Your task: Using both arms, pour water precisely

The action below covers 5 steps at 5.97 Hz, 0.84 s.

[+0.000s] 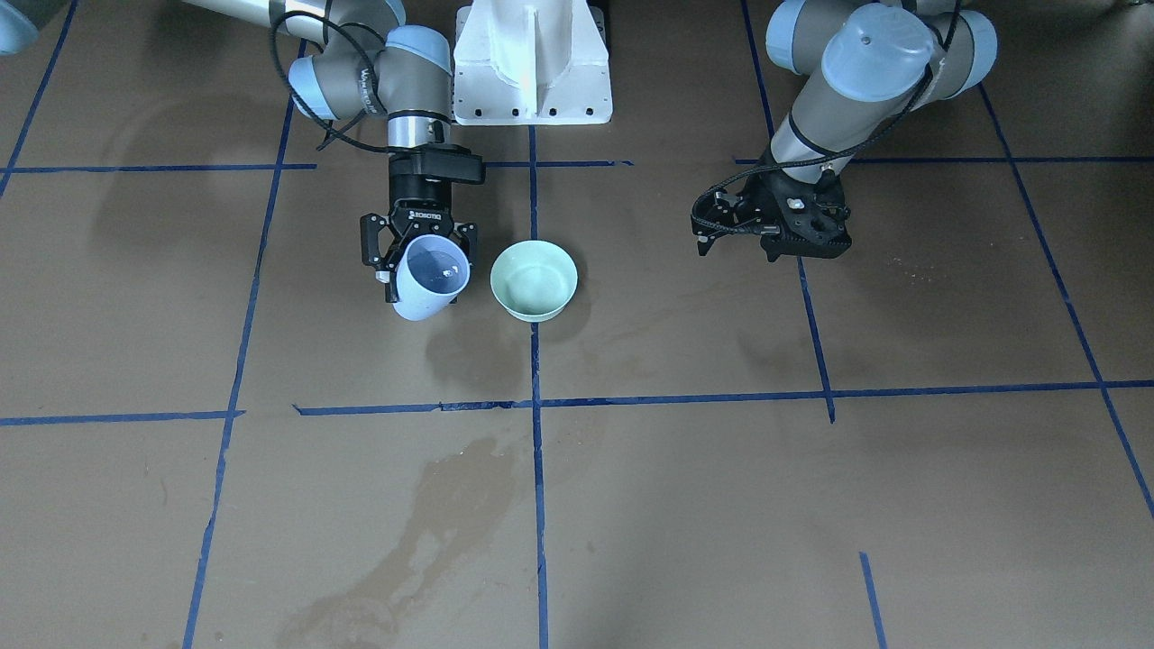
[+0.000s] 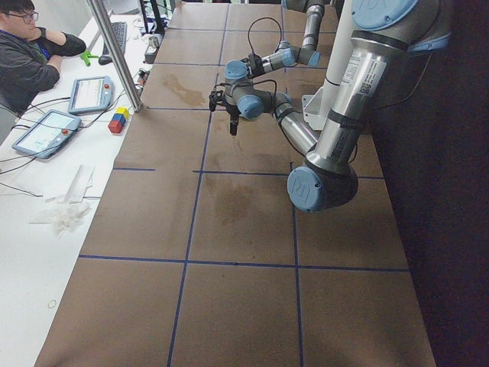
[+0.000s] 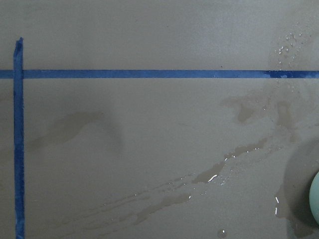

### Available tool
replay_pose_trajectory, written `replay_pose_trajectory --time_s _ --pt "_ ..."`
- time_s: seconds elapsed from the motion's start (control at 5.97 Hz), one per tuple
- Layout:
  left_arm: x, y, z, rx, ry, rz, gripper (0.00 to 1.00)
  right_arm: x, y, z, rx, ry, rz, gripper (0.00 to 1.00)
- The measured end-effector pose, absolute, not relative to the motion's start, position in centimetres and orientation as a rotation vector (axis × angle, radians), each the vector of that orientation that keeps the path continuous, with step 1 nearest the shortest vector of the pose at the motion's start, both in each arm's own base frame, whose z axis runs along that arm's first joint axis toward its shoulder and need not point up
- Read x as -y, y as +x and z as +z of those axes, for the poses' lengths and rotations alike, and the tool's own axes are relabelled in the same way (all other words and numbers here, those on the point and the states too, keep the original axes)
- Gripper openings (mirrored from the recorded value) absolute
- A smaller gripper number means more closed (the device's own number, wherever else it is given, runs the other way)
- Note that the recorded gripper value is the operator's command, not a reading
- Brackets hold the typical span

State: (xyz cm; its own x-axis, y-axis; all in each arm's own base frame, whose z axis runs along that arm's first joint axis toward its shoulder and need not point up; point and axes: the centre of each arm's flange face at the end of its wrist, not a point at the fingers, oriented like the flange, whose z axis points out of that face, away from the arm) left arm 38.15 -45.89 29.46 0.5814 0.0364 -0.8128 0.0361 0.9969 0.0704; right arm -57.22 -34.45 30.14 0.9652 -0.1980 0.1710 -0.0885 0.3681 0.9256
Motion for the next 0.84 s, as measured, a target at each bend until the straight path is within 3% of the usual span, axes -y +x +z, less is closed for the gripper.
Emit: replay_pose_trajectory --time_s 0.84 --pt "45.9 38.2 29.5 -0.951 0.083 0.002 1.0 33.2 -59.6 29.1 0.041 1.19 -0.211 0.0"
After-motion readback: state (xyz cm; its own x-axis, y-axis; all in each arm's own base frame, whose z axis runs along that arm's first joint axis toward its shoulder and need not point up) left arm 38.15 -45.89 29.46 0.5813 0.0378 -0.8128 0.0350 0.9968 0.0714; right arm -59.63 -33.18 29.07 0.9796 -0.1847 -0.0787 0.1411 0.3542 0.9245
